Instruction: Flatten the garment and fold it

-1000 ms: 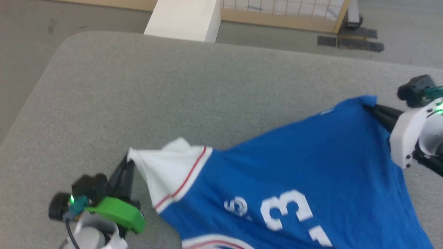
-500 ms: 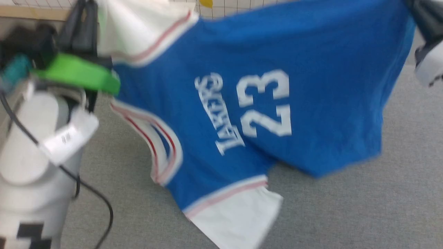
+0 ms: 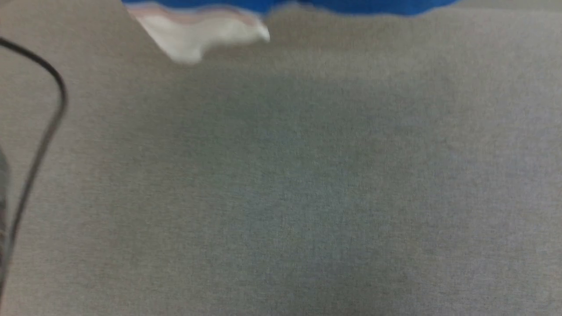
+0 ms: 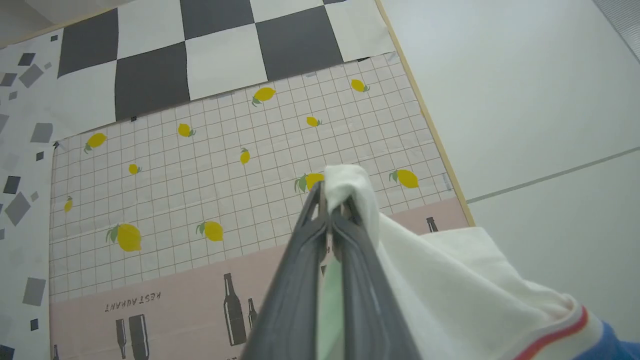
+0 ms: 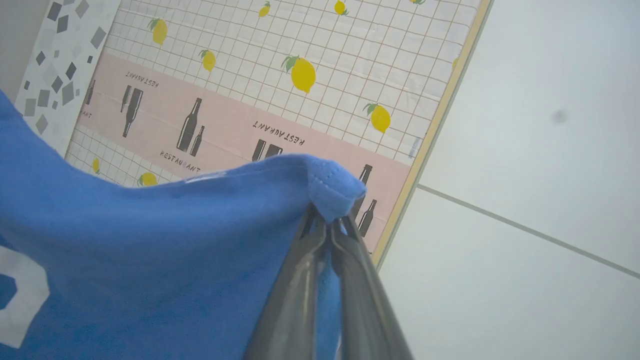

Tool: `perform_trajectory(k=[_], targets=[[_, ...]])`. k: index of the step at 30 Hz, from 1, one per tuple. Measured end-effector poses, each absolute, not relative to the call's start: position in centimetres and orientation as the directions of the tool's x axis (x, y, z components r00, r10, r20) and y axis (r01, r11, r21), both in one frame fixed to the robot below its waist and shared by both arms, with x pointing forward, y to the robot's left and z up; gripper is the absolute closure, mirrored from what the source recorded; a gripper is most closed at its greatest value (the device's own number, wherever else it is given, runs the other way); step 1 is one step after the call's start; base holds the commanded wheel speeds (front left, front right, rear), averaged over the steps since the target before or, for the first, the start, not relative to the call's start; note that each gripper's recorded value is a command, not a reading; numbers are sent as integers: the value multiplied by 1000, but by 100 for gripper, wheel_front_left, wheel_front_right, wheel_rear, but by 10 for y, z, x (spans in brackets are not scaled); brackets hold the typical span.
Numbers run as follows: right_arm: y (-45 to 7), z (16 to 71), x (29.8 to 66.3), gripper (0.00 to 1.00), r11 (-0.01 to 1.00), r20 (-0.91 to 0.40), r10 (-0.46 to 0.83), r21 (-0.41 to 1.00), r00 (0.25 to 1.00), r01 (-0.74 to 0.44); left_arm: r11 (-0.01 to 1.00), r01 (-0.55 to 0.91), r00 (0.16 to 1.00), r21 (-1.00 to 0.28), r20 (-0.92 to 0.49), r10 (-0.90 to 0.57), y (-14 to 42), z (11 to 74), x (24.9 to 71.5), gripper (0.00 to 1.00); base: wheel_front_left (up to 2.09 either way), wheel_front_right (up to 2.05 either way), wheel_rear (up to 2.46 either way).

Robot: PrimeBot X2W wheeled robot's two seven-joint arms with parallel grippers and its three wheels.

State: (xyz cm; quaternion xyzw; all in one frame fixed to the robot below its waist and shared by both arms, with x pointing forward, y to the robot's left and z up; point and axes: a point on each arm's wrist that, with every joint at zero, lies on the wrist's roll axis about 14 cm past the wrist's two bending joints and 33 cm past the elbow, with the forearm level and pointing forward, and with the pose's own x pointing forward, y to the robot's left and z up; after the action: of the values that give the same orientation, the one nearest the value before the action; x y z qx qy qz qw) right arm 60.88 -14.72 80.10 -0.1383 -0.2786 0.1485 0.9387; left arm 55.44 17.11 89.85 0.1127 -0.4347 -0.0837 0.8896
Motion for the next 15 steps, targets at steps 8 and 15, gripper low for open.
perform_trajectory(k=[8, 15], targets=[[-159, 802, 657, 100, 911, 500, 320, -395, 805, -117, 960, 34, 598, 279, 764, -243, 175, 895, 612, 100, 0, 0, 0], [-175, 734, 699, 100, 916, 382, 281, -380, 880, -127, 964, 77, 720, 255, 655, -231, 176, 814, 673, 100, 0, 0, 0]])
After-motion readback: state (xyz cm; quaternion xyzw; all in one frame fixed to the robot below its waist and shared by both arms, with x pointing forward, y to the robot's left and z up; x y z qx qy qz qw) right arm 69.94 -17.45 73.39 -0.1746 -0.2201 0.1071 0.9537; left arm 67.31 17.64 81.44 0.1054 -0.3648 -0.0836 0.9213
